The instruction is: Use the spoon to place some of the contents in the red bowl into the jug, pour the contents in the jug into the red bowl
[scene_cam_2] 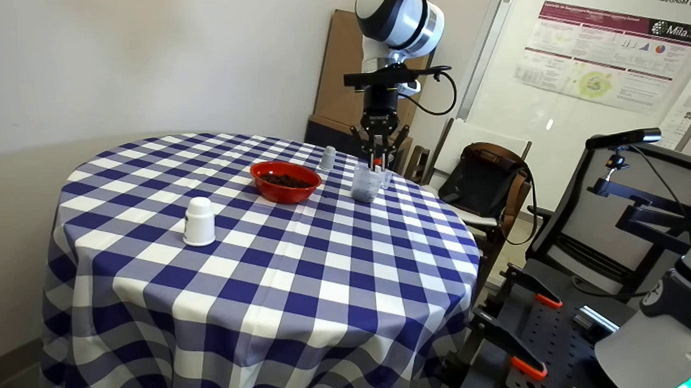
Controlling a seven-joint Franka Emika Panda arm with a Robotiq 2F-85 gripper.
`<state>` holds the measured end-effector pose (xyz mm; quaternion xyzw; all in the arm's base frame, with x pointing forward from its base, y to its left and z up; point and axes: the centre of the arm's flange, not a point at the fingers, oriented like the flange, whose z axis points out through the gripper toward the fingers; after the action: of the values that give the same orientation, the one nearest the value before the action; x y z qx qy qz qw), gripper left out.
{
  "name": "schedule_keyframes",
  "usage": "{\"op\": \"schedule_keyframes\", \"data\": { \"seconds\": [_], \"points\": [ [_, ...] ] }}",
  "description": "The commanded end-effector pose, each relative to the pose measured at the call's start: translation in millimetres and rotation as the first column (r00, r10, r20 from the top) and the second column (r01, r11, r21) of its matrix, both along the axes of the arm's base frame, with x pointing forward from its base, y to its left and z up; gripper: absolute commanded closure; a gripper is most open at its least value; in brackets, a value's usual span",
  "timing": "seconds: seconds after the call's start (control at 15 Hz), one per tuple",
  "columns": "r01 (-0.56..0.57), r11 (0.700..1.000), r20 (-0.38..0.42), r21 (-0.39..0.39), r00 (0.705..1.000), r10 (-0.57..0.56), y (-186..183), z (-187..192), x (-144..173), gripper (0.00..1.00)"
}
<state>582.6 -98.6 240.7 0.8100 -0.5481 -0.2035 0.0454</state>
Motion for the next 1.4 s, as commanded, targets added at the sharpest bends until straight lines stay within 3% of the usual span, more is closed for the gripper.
{"op": "schedule_keyframes", "data": {
  "seconds": [0.0, 0.33, 0.73, 1.07, 1.33],
  "points": [
    [-0.023, 0.998, -0.054, -0.055, 0.998, 0.02, -0.2, 5.7, 9.3, 0.91],
    [-0.056, 0.997, -0.046, -0.058, 0.998, 0.053, 7.9, 10.1, 10.6, 0.91],
    [-0.139, 0.99, 0.077, -0.018, 0.987, 0.14, 42.6, 50.8, 40.3, 0.91],
    [-0.291, 0.952, 0.127, 0.093, 0.952, 0.279, 104.9, 66.9, 60.5, 0.91],
    [-0.361, 0.906, 0.096, 0.223, 0.933, 0.348, 137.7, 59.0, 75.3, 0.91]
  ]
}}
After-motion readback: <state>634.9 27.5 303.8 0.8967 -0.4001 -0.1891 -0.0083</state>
